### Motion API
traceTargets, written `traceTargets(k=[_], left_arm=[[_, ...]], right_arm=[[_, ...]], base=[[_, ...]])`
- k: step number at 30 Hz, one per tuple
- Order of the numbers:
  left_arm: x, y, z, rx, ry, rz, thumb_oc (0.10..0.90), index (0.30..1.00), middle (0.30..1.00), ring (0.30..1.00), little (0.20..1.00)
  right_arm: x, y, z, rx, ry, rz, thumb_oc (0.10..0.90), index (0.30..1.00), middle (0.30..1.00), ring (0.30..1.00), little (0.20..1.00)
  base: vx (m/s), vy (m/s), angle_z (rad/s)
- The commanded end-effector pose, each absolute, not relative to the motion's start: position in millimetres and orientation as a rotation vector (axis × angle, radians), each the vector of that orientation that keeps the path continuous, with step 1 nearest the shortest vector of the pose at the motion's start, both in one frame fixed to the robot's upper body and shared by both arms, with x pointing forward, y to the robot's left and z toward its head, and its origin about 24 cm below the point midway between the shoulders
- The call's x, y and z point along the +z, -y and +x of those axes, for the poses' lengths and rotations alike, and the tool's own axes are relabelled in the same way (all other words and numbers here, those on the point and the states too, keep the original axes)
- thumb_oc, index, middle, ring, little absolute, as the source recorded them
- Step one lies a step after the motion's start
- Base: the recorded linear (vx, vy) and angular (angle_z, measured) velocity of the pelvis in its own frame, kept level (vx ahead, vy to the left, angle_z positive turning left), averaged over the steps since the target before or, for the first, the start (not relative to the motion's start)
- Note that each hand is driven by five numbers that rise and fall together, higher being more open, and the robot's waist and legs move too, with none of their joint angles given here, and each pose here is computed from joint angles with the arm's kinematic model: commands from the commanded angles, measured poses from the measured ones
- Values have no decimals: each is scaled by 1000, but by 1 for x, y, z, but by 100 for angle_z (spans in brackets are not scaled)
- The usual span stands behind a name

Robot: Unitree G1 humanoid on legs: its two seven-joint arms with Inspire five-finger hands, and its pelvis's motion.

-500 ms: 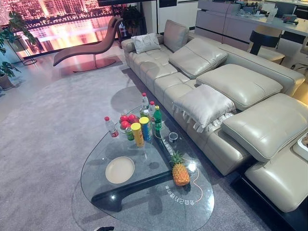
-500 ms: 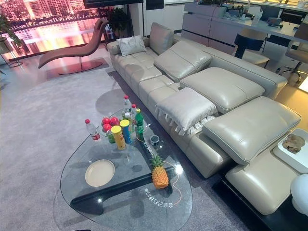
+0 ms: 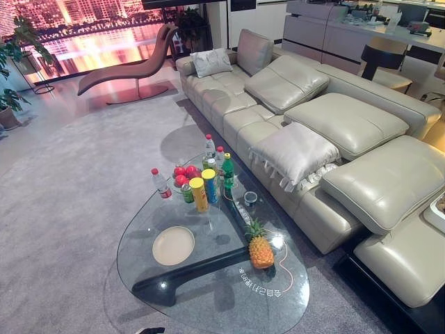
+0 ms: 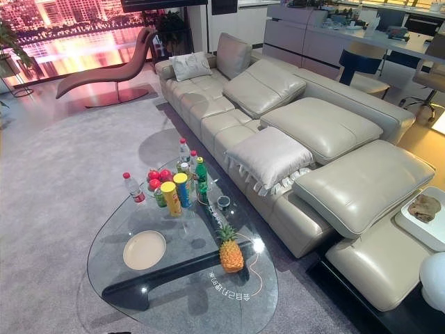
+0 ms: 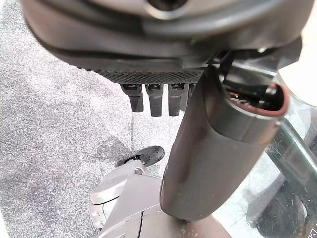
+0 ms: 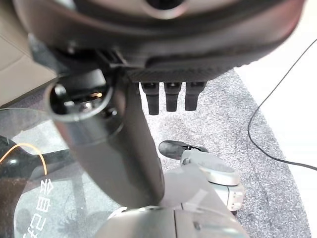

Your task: Pick up the fruit to the plate

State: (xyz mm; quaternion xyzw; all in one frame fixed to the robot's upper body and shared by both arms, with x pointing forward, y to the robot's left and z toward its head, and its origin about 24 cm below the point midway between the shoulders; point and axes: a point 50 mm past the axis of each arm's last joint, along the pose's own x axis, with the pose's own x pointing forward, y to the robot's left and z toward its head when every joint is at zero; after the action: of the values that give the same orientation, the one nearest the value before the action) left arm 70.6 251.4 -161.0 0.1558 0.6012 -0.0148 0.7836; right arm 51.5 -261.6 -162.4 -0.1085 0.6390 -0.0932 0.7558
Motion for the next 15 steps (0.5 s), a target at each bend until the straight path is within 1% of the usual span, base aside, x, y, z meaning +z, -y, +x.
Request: traceTargets(k=[1, 15], left_arm=[[-155, -248, 105, -36, -1219, 328, 800, 900, 900, 900, 900], [-153, -252, 108, -7, -1217, 308, 800, 900, 900, 900, 900]], right_arm=[[-159, 264, 71, -214, -1378, -250, 800, 900, 900, 900, 900], [-158, 266, 76, -186, -1369, -284, 800, 900, 900, 900, 900]], base=[[0, 0, 0], [-4, 0, 0]])
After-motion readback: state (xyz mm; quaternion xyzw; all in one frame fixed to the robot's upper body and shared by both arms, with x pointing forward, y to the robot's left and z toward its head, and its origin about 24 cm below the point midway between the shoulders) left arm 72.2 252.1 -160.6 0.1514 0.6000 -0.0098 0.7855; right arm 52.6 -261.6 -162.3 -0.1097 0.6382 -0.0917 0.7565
